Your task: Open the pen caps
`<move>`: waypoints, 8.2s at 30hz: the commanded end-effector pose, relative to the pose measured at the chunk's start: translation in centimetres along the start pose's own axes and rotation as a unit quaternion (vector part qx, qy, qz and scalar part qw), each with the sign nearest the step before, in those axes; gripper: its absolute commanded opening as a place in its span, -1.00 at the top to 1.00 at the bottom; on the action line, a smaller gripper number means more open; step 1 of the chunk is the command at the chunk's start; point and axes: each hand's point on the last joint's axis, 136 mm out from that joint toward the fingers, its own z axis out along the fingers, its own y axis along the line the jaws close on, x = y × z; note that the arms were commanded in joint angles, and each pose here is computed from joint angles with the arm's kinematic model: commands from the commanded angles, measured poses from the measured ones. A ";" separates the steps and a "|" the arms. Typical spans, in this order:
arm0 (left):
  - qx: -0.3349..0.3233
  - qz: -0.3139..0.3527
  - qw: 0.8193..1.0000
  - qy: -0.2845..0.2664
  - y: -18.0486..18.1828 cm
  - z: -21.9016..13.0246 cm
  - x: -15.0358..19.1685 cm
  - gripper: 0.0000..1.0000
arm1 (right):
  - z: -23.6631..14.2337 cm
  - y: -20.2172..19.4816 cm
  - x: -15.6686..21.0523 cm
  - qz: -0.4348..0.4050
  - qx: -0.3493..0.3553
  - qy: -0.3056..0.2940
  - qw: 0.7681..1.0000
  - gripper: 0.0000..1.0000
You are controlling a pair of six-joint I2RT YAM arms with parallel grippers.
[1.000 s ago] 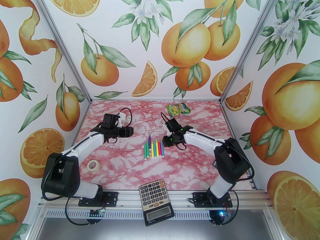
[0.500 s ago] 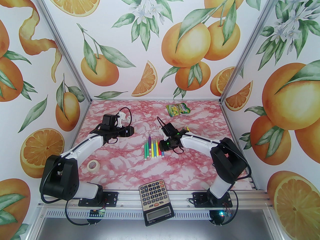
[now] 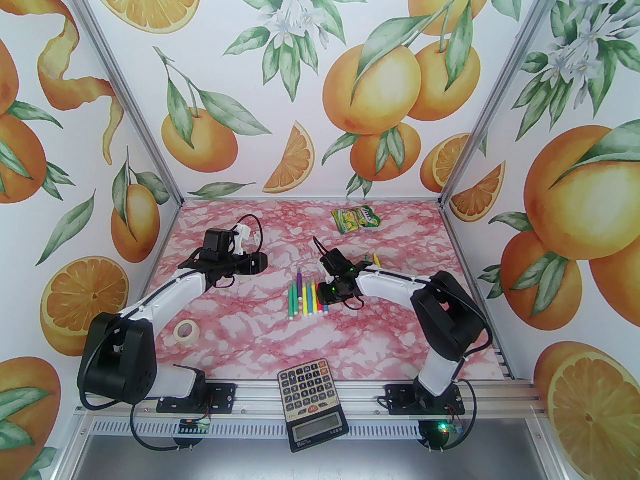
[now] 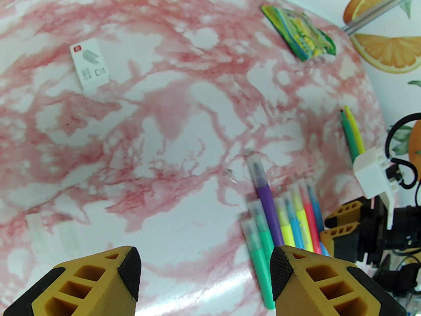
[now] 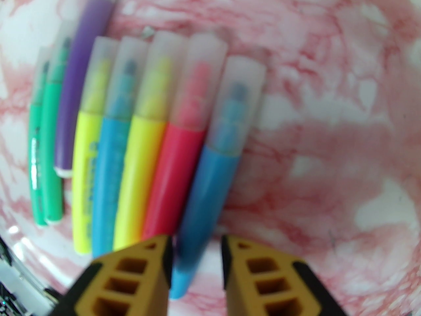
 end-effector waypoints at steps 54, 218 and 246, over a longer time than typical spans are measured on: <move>0.137 0.022 0.990 -0.004 -7.5 2.1 -1.4 -0.33 | -5.9 2.6 -4.0 -0.026 -0.080 -0.110 0.990 0.61; -0.289 0.064 0.932 0.208 8.8 7.3 4.5 1.00 | -2.5 -14.7 -5.6 0.142 0.227 -0.140 0.953 0.73; -0.233 0.041 0.956 0.172 6.6 5.5 1.9 0.43 | -5.1 -13.9 -6.4 0.117 0.218 -0.150 0.957 0.29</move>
